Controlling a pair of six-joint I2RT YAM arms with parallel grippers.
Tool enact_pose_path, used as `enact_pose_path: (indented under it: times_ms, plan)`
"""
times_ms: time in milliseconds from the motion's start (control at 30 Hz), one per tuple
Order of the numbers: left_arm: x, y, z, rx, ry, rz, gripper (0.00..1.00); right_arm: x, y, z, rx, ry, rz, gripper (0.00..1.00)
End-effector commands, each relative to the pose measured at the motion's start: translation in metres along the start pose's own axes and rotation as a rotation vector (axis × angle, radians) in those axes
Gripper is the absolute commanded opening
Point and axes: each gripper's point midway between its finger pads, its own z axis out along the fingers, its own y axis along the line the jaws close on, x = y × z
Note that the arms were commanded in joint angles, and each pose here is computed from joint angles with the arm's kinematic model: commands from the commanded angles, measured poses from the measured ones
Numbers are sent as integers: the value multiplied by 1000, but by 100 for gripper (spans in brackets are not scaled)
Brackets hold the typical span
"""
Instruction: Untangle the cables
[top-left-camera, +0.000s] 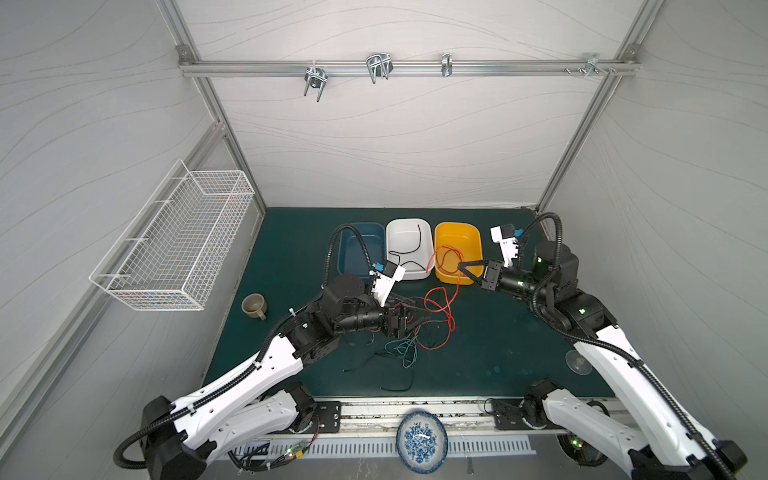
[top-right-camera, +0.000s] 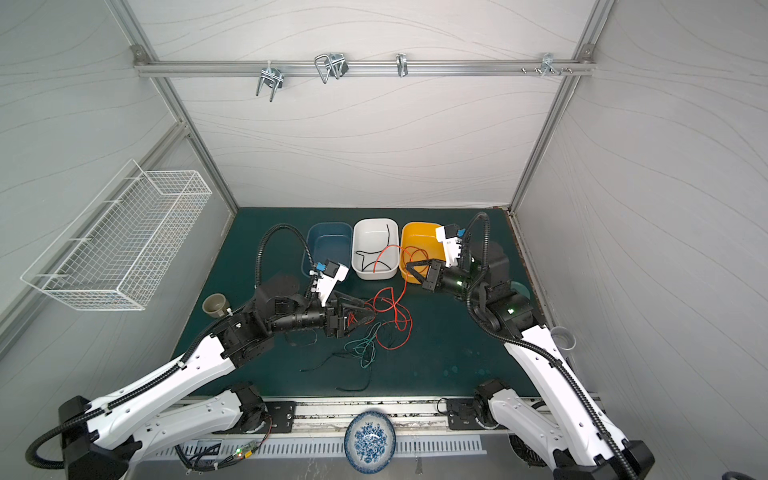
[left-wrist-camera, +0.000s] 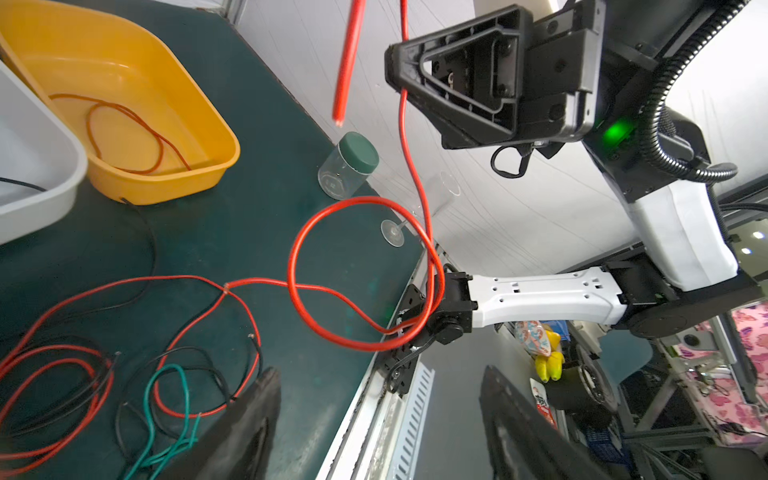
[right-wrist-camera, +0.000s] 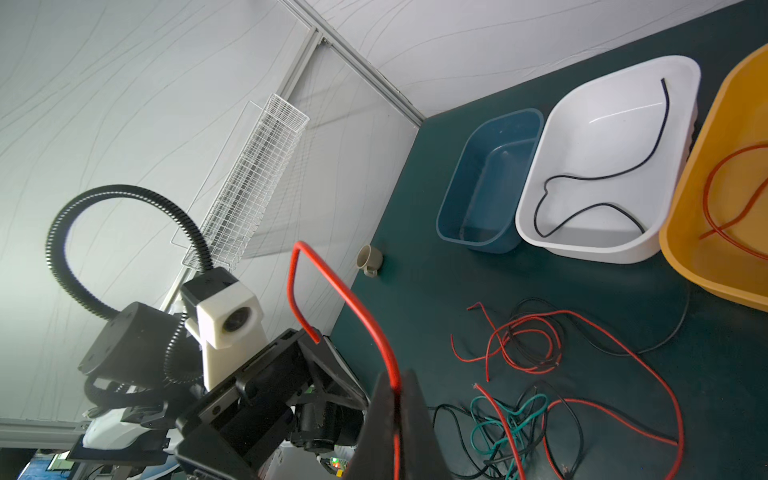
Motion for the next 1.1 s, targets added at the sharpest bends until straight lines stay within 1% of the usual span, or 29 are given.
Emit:
enact_pose_path:
  times_ms: [0,67,267,367,767,933,1067]
  plan:
    - [-15,-26,7,108,-52,-21,77,-6,20,-3,-85,-35,-34,0]
    - [-13,-30,12,124,-39,-23,77,-4,23,-2,-102,-30,-39,0]
    - [-10,-27,17,105,-24,-23,76,0,38,-6,-173,-25,-69,0]
    - [-11,-27,17,106,-30,-26,73,2,39,-7,-180,-27,-76,0]
    - [-17,-32,15,115,-37,-23,40,26,27,2,-174,32,-50,0]
    - [-18,-32,13,103,-43,-15,28,36,15,2,-147,41,-36,0]
    - [-19,-32,11,96,-51,-10,20,39,12,2,-139,43,-37,0]
